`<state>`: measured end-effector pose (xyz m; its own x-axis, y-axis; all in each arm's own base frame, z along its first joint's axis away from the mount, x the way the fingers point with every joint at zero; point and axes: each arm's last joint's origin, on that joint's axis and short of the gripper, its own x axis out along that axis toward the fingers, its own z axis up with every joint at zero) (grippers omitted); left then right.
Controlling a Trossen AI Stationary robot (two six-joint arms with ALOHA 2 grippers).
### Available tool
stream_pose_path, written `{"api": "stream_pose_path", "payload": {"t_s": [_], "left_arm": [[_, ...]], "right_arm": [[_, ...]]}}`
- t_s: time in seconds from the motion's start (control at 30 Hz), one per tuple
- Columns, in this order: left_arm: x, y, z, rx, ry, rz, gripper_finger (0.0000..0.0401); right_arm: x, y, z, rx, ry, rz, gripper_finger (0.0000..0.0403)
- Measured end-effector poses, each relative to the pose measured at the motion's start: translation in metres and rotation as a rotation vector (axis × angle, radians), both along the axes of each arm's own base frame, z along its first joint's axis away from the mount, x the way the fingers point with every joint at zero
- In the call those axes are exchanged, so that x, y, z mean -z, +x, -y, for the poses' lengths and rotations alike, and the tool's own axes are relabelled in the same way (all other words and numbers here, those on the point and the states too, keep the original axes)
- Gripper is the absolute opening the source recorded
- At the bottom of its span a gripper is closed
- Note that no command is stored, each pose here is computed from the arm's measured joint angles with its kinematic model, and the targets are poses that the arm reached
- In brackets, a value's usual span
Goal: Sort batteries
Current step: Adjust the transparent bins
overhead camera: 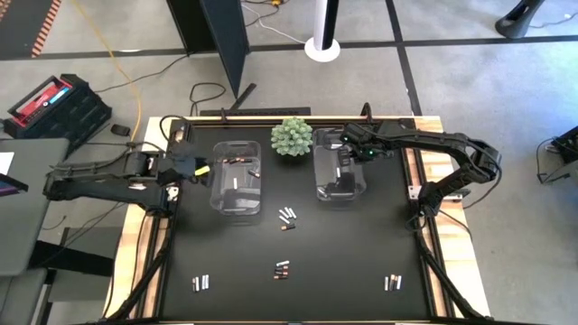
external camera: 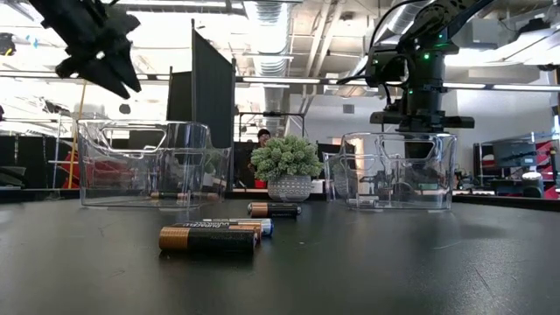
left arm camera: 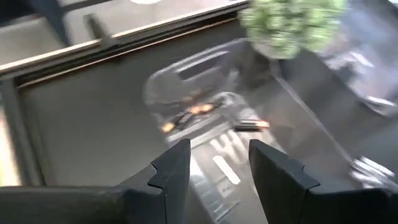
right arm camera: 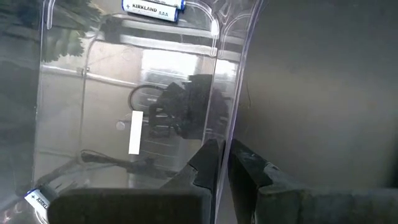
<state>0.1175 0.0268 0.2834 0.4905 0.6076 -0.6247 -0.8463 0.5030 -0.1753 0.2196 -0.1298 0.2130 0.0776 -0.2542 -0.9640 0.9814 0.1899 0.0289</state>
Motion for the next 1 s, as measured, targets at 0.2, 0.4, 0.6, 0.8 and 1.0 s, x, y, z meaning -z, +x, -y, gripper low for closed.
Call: {"api": "stream_pose_path", "payload": {"t_s": [0.2,0.4,0.6,0.8,1.0], "left_arm": [[0.014,0.017,-0.014,-0.107,-0.052,-0.094,0.0152],[0.030,0.030,-0.030,-0.203,-0.176,-0.166,0.0151],[0.043,0.030,-0.041,-0.297,-0.236,-0.274,0.0151],[0.050,0.038,-0.046,-0.275,-0.289,-0.302,0.0151],[0.050,0.039,-0.047,-0.320,-0.289,-0.271,0.0151]], "right_arm": [[0.000,0.001,0.000,-0.001,-0.004,0.006,0.0053],[0.000,0.001,0.001,-0.012,-0.007,0.007,0.0053],[0.000,0.001,0.001,-0.022,-0.008,0.004,0.0052],[0.000,0.001,0.001,-0.023,-0.008,0.004,0.0052],[0.000,0.001,0.001,-0.026,-0.008,0.003,0.0052]]}}
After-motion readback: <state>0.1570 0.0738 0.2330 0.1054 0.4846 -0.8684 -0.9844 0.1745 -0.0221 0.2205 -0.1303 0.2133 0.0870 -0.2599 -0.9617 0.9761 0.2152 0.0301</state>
